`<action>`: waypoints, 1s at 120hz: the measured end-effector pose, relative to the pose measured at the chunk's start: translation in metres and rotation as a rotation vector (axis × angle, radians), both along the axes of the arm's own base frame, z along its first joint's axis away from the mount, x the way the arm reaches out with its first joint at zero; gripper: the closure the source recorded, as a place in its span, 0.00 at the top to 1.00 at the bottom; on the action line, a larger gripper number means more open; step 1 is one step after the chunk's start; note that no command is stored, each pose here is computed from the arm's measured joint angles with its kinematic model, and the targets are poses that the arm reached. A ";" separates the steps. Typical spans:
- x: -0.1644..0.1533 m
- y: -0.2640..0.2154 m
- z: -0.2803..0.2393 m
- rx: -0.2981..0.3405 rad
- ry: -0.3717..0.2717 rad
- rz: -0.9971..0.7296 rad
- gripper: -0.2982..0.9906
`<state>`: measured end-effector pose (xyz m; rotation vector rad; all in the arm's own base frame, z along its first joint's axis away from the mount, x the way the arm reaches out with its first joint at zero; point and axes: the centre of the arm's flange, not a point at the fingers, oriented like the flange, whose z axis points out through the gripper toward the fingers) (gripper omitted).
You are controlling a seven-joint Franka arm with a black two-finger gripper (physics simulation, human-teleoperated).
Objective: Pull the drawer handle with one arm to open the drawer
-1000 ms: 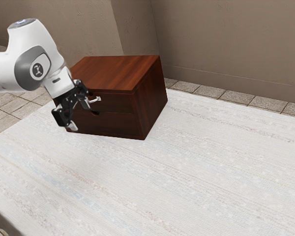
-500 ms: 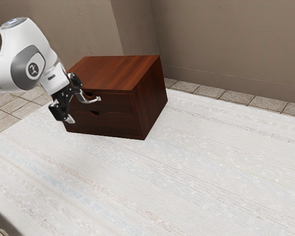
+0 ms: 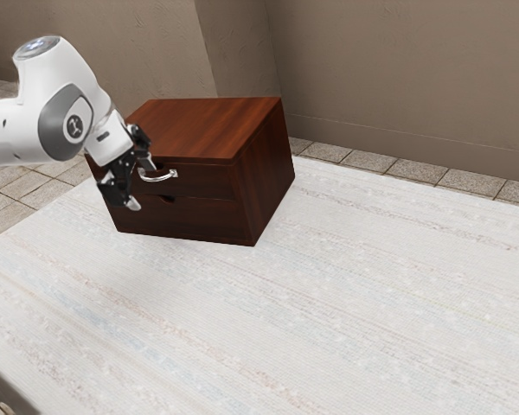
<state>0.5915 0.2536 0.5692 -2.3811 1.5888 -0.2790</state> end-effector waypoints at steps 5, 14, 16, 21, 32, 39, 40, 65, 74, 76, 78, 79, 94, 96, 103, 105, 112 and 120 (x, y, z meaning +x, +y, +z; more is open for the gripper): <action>0.001 0.000 -0.003 0.000 0.003 0.000 0.77; 0.004 0.001 -0.008 -0.001 0.008 0.000 0.77; 0.004 0.001 -0.008 0.000 0.007 0.000 0.77; 0.006 0.002 -0.008 0.002 0.005 0.000 0.77; 0.010 0.003 -0.008 0.005 0.002 -0.001 0.77; 0.011 0.003 -0.010 0.006 0.003 -0.001 0.77; 0.011 0.003 -0.010 0.006 0.003 -0.001 0.77; 0.014 0.005 -0.019 0.004 0.016 0.000 0.77; 0.014 0.006 -0.021 0.004 0.019 0.001 0.77; 0.015 0.006 -0.022 0.003 0.020 0.000 0.77; 0.015 0.006 -0.023 0.003 0.021 0.000 0.77; 0.015 0.006 -0.024 0.003 0.022 0.000 0.77; 0.016 0.006 -0.027 0.001 0.027 0.000 0.77; 0.016 0.006 -0.027 0.000 0.026 0.000 0.77; 0.016 0.006 -0.028 -0.001 0.026 0.000 0.77; 0.016 0.006 -0.028 -0.002 0.026 0.000 0.77; 0.017 0.005 -0.028 -0.004 0.026 0.000 0.77; 0.016 0.006 -0.029 -0.006 0.029 0.001 0.77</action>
